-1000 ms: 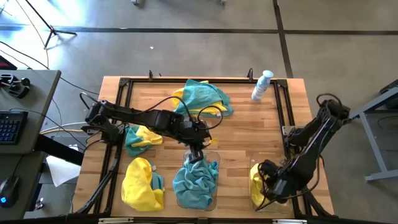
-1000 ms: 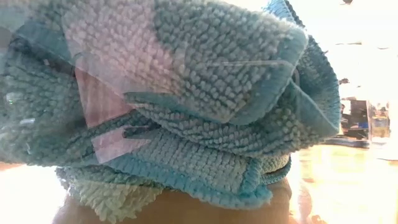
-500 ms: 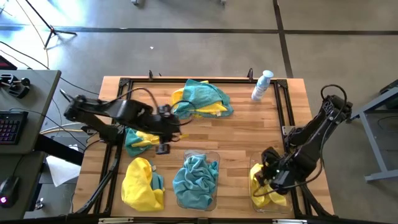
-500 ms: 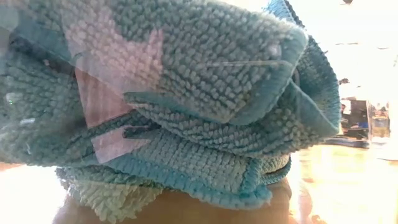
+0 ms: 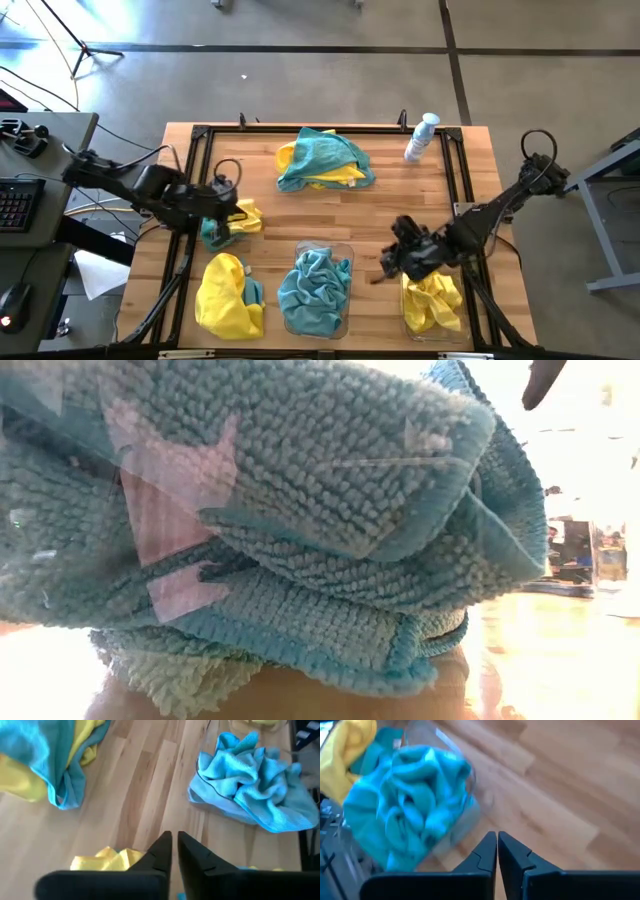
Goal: Sort microfiber towel by color & place in baskets
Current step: Put the yellow towel into the right transparent bin
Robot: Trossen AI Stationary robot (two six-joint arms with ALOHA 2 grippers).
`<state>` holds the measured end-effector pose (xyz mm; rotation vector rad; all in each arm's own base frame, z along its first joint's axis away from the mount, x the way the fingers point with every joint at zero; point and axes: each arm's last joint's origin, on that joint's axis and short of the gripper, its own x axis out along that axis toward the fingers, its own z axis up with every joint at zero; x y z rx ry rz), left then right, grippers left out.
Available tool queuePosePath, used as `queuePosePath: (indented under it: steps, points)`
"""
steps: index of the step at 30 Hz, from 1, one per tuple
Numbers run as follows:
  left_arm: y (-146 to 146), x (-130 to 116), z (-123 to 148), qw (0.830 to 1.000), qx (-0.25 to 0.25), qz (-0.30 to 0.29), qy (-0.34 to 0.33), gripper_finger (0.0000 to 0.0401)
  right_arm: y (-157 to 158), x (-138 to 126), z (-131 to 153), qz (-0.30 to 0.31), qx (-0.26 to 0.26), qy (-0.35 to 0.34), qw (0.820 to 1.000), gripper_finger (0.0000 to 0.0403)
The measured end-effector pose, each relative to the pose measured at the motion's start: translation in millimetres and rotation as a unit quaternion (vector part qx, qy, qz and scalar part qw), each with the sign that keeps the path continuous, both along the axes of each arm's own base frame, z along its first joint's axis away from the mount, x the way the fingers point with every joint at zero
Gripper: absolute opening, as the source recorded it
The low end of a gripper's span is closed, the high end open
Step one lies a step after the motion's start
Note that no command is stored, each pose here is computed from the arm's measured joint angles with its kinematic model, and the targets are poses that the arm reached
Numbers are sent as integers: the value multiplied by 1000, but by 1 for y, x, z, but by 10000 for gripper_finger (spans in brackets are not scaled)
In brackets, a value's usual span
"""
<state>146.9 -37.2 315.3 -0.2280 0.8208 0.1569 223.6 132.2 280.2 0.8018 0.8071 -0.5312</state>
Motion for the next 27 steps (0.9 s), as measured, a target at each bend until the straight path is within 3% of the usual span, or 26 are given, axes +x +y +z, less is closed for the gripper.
queuePosePath:
  steps: [8, 19, 27]
  points:
    - [6, -22, -21, 999, -34, 26, -16, 7, -36, 23, 3, 22, -46, -3, 999, 4]
    - [4, -18, -39, 999, -24, 19, 12, 8, -64, 28, -1, 36, -61, 45, 996, 1]
    - [2, -10, -41, 996, -59, 67, 10, 19, -79, 21, -36, 74, -52, 112, 990, 0]
